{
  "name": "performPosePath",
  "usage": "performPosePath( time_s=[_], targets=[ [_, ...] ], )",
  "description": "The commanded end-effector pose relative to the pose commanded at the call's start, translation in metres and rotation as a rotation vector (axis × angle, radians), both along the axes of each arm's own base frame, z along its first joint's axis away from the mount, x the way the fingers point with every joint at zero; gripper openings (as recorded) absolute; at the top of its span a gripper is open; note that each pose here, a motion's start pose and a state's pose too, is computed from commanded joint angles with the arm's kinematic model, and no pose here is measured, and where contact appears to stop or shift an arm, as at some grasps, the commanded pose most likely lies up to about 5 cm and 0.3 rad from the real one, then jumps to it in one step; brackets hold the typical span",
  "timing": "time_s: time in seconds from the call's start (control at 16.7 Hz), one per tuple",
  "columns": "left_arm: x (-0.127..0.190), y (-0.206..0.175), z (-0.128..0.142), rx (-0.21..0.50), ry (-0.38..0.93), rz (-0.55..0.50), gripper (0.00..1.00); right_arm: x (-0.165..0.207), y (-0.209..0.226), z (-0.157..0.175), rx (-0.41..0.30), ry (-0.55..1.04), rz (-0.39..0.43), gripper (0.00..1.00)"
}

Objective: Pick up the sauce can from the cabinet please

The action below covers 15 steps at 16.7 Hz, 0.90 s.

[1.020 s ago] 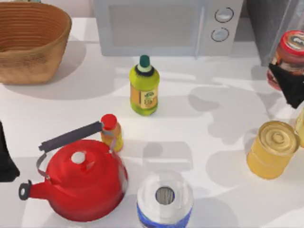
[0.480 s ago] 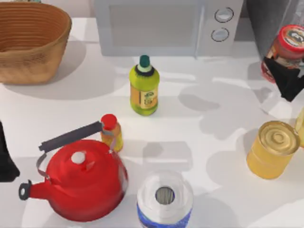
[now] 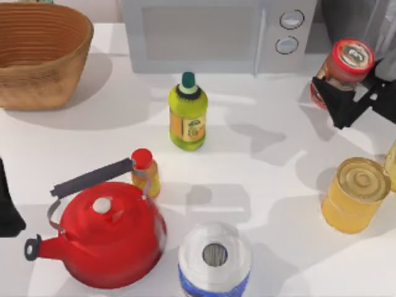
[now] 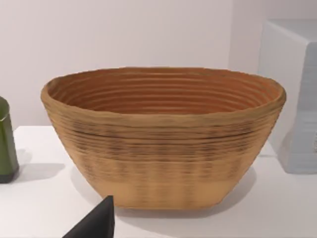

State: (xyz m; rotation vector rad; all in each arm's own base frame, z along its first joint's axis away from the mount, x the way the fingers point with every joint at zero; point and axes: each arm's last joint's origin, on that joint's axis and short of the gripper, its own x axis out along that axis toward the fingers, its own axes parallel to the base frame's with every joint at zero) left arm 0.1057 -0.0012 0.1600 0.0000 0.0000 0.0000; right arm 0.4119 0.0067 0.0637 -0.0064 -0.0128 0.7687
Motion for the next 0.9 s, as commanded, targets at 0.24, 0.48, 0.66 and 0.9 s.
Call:
performPosePath(
  time_s=[0.24,0.48,0.66,0.9],
  targets=[
    [0.0,0.0,0.0,0.0,0.0,0.0,1.0,-0.0002,-0.0003,-0.0053,0.0,0.015,-0.005,0.0],
    [0.0,0.0,0.0,0.0,0.0,0.0,1.0,-0.0002,-0.0003,-0.0053,0.0,0.015,-0.005,0.23],
    [0.0,0.0,0.0,0.0,0.0,0.0,1.0,-0.0002,-0.0003,-0.0053,0.0,0.015,-0.005,0.45],
    [0.0,0.0,0.0,0.0,0.0,0.0,1.0,-0.0002,-0.0003,-0.0053,0.0,0.015,-0.005,0.75]
  ],
)
